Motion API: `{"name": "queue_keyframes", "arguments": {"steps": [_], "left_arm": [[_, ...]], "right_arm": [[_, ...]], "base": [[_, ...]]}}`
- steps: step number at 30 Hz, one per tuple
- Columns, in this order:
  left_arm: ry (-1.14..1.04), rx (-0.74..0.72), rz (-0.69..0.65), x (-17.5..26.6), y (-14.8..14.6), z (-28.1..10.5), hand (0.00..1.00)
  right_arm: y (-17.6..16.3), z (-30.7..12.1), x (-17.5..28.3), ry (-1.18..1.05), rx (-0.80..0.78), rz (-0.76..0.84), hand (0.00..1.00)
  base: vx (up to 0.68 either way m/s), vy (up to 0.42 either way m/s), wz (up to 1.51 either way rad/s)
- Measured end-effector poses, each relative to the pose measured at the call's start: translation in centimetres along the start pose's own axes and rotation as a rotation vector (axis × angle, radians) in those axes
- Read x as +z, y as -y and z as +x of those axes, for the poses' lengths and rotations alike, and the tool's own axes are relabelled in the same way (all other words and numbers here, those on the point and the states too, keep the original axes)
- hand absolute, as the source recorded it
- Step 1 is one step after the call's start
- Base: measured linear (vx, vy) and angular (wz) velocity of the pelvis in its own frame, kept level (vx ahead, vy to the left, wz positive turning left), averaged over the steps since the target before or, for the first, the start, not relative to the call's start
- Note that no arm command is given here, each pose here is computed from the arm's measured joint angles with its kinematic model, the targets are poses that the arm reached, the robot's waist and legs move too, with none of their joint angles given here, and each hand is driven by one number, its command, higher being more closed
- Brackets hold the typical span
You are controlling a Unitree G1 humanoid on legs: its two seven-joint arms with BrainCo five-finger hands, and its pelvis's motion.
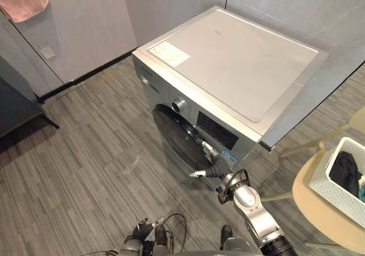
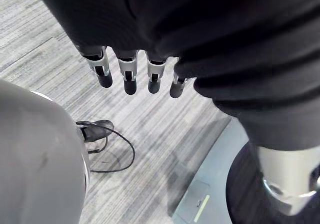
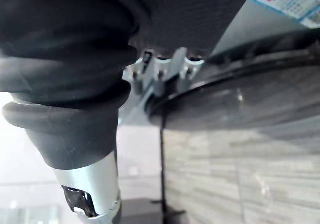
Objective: Pick up the laundry basket with both hands and put the clothes into the washing machine.
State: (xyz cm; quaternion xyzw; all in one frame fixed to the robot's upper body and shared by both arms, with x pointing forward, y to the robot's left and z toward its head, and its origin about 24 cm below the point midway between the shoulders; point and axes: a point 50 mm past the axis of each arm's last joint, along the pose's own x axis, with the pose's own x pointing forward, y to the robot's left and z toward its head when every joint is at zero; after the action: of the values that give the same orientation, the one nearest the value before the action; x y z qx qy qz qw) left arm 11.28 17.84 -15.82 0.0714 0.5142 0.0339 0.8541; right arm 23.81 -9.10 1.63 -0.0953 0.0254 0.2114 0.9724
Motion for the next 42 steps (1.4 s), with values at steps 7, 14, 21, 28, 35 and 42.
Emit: {"name": "queue_keyframes", "arguments": {"steps": [7, 14, 21, 28, 35, 42], "left_arm": [[0.025, 0.001, -0.005, 0.4, 0.1, -0.1, 0.00], [0.088, -0.003, -0.013, 1.8, 0.3, -0.1, 0.00], [0.215, -0.031, -0.024, 4.4, 0.9, -0.4, 0.00], [0.260, -0.066, -0.074, 5.4, 1.9, -0.7, 0.00], [0.218, -0.051, -0.071, 5.2, 1.9, -0.2, 0.00], [0.164, -0.009, -0.105, 4.1, 1.6, -0.1, 0.00]], "right_arm": [[1.5, 0.8, -1.6, -0.088, -0.055, -0.092, 0.00], [6.7, 3.2, 0.0, -0.090, -0.217, -0.253, 0.00], [9.2, 5.8, 1.6, -0.092, -0.276, -0.267, 0.00], [12.9, 7.9, 4.0, -0.106, -0.447, -0.188, 0.00], [6.1, 7.0, 3.3, -0.016, -0.274, -0.156, 0.00], [-4.9, 3.9, -1.6, -0.134, 0.147, 0.008, 0.00]], "base": [[-0.02, 0.022, 0.05], [0.02, 0.032, 0.07], [-0.02, 0.012, 0.14], [-0.15, 0.038, 0.02], [-0.02, 0.007, -0.02], [0.08, -0.039, 0.05]]}}
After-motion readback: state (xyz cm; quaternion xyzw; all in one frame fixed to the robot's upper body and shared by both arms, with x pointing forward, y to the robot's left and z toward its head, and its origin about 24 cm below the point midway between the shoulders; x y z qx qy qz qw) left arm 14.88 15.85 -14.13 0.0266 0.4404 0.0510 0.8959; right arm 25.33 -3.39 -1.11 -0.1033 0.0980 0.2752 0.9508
